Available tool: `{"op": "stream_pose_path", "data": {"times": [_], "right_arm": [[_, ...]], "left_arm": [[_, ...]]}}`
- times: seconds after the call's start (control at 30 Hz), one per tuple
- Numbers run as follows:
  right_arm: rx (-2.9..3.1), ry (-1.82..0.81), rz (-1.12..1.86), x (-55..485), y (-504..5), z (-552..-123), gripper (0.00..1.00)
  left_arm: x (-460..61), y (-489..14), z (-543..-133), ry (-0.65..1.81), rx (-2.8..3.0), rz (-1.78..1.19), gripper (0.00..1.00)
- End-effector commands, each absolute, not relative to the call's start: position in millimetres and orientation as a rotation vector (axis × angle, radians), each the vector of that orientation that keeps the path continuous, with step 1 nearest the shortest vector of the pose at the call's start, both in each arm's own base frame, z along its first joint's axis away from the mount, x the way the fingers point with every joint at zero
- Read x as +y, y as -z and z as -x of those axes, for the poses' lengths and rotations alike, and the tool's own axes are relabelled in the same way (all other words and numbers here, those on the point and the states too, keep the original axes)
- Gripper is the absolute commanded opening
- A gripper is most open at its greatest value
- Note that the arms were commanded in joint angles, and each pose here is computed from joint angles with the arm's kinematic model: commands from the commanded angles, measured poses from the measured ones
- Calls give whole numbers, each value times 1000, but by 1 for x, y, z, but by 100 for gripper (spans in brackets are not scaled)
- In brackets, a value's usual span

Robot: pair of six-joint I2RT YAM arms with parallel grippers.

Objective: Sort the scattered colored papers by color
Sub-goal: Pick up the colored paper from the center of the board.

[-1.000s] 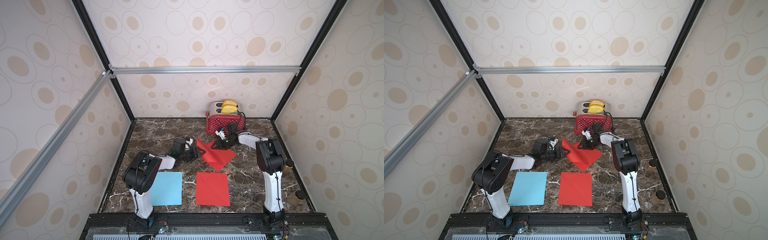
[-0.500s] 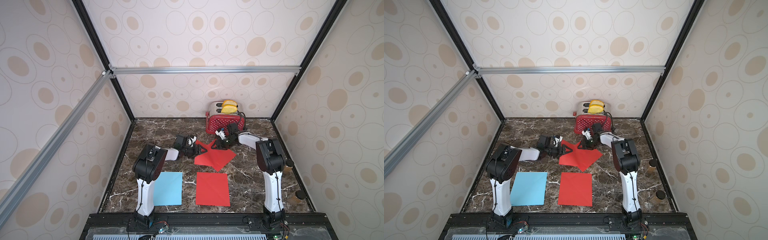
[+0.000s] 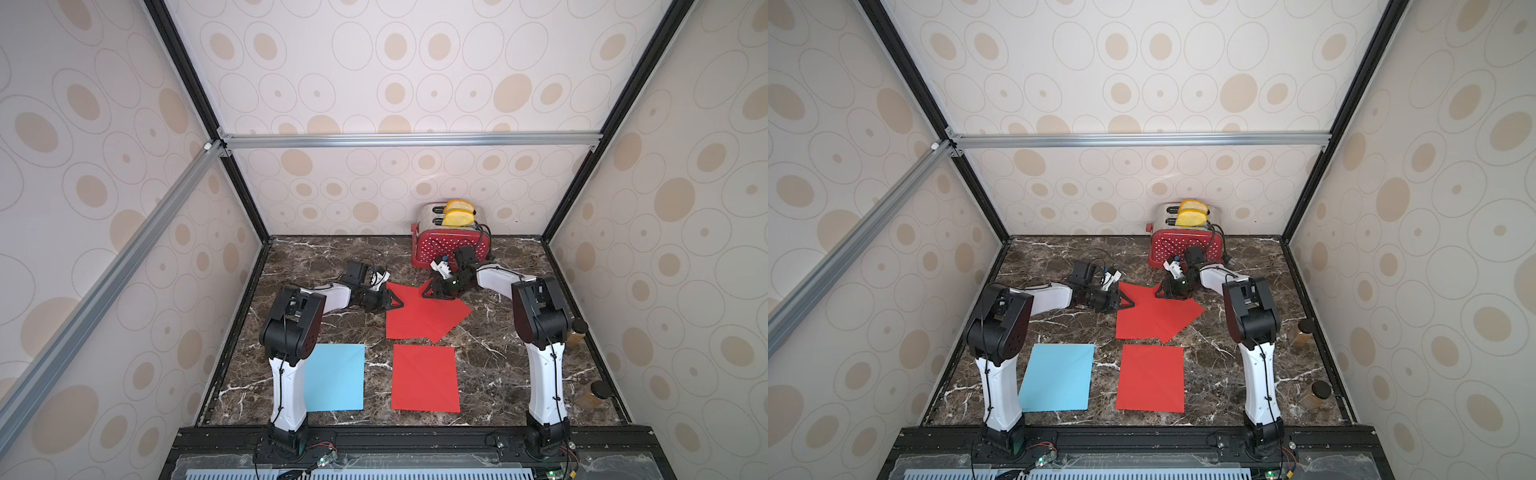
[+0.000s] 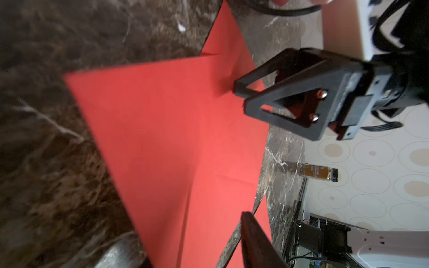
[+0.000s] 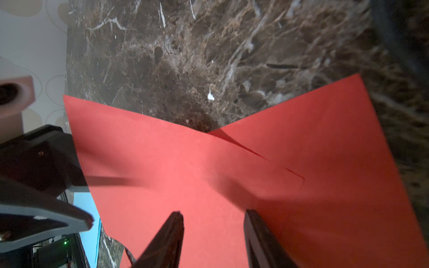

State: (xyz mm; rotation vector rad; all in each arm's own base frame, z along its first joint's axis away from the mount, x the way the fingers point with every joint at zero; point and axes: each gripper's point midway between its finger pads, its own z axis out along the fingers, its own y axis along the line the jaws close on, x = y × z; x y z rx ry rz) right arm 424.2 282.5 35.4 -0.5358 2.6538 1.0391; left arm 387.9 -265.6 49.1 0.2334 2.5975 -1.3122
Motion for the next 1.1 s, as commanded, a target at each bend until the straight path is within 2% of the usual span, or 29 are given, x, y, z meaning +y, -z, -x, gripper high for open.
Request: {"op": "stream_pose_path", "data": {"times": [0.0, 0.13, 0.2, 0.33, 0.47, 0.7, 0.83, 1.07], "right_arm": [[2770, -1000, 502, 273, -7, -412, 49], [2760, -1001, 501, 274, -12, -414, 49], [2738, -997, 505, 275, -23, -417, 49], [2670, -978, 524, 276, -58, -426, 51], [2581, -957, 544, 276, -106, -432, 59], [2420, -853, 576, 257, -194, -413, 90], [2395, -794, 559, 236, -218, -385, 97], [2445, -689, 485, 193, -212, -342, 99]], "left_arm": [[-266, -57, -389, 1308, 2572, -250, 34], [-264, -58, -393, 1281, 2573, -243, 15], [-263, -61, -395, 1260, 2571, -234, 0], [-258, -71, -402, 1194, 2549, -216, 0], [-261, -98, -414, 1200, 2495, -196, 0], [-271, -163, -421, 1381, 2313, -47, 0], [-276, -183, -401, 1462, 2280, 41, 0], [-313, -194, -337, 1613, 2253, 117, 0]]}}
